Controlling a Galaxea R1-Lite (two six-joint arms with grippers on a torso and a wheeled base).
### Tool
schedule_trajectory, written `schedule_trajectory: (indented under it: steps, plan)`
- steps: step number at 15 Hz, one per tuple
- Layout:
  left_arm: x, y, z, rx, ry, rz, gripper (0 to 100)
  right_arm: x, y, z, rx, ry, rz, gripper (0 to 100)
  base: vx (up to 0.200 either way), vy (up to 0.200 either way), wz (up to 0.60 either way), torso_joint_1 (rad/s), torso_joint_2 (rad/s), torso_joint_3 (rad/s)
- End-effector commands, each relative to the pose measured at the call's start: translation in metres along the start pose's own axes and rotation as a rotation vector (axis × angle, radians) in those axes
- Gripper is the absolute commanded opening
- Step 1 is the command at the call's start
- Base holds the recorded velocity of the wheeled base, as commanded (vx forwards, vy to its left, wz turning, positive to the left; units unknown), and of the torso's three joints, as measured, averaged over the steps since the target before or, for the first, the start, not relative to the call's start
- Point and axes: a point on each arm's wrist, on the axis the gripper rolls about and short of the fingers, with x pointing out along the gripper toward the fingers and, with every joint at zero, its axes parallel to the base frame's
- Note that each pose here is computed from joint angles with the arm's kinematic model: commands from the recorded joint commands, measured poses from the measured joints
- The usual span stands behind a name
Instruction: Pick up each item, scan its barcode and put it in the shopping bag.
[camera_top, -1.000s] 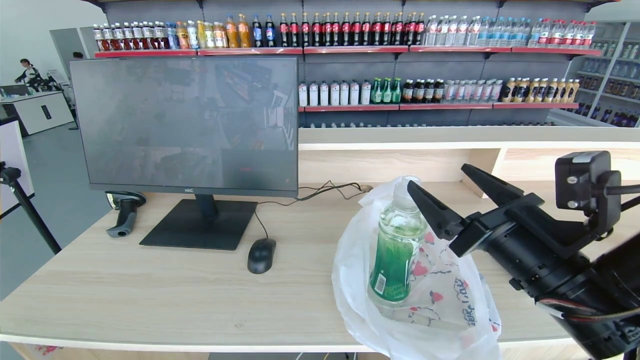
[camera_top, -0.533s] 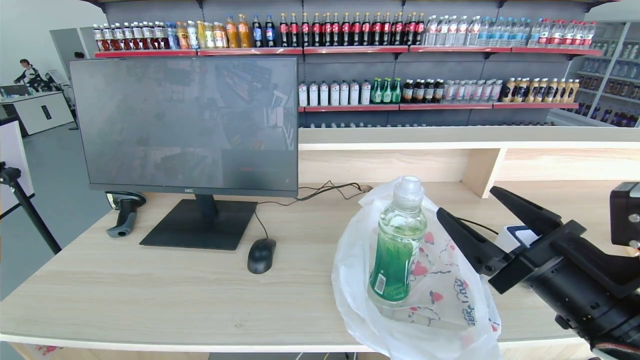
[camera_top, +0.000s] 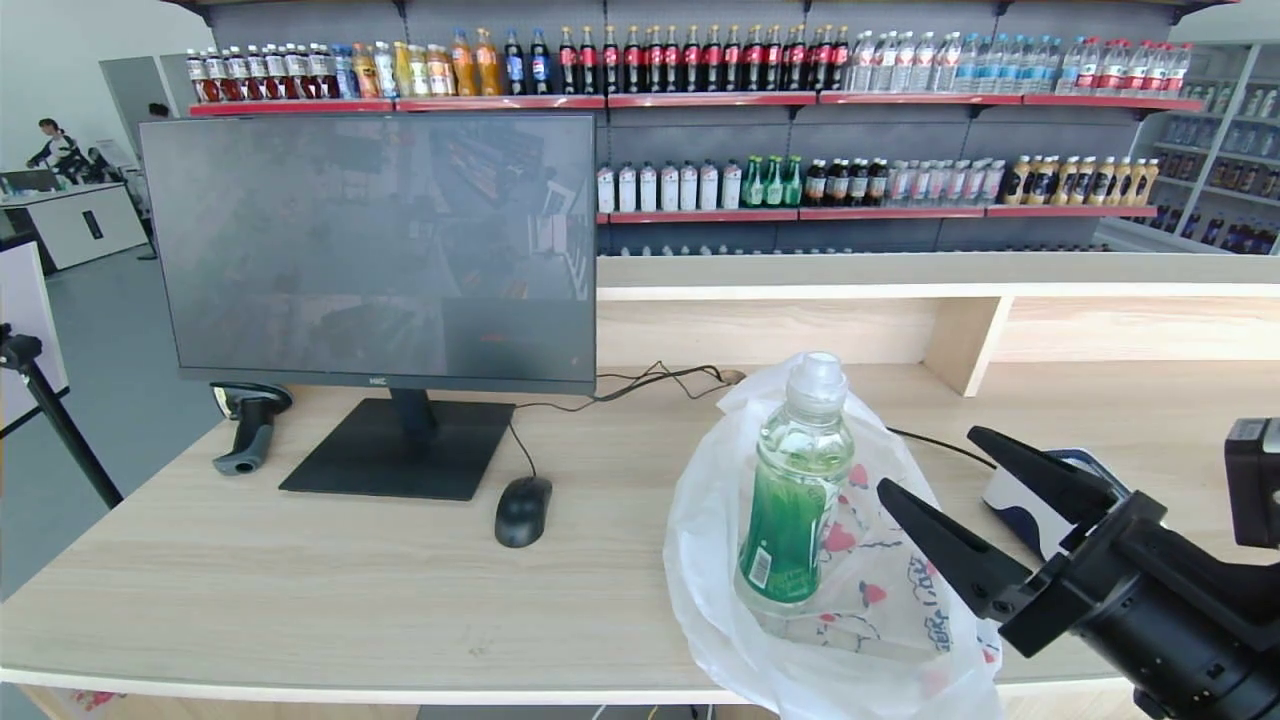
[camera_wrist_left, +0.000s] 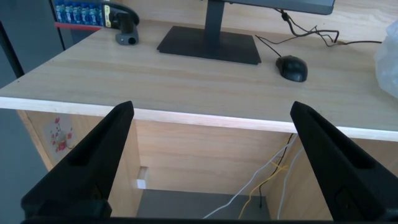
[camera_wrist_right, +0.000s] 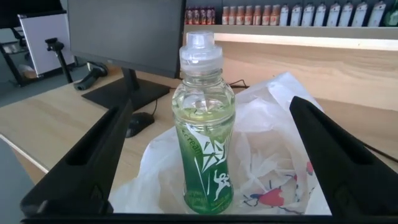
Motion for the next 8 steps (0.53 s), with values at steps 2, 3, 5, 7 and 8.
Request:
schedule_trajectory:
  steps: [2, 3, 5, 7, 8]
  plan:
    - [0.0000, 0.0000, 0.0000, -0.001, 0.000, 0.001, 100, 0.0107, 0.0011, -0.0027, 0.001, 0.007, 0.001, 100, -0.100, 0.000, 0.00, -0.001, 0.00, -0.001]
    - [0.0000, 0.0000, 0.0000, -0.003, 0.000, 0.002, 100, 0.0111, 0.0011, -0.0034, 0.001, 0.010, 0.000, 100, -0.200, 0.000, 0.00, 0.002, 0.00, 0.002]
    - [0.0000, 0.0000, 0.0000, -0.006, 0.000, 0.002, 100, 0.0126, 0.0013, -0.0054, 0.002, 0.020, 0.005, 100, -0.200, 0.000, 0.00, 0.014, 0.01, -0.007]
    - [0.0000, 0.0000, 0.0000, -0.003, 0.000, 0.001, 100, 0.0137, 0.0016, -0.0044, 0.005, 0.014, 0.009, 100, -0.200, 0.000, 0.00, -0.017, 0.00, 0.005]
    - [0.0000, 0.0000, 0.0000, -0.003, 0.000, 0.001, 100, 0.0140, 0.0016, -0.0041, 0.006, 0.012, 0.010, 100, 0.000, 0.000, 0.00, 0.000, 0.00, 0.000]
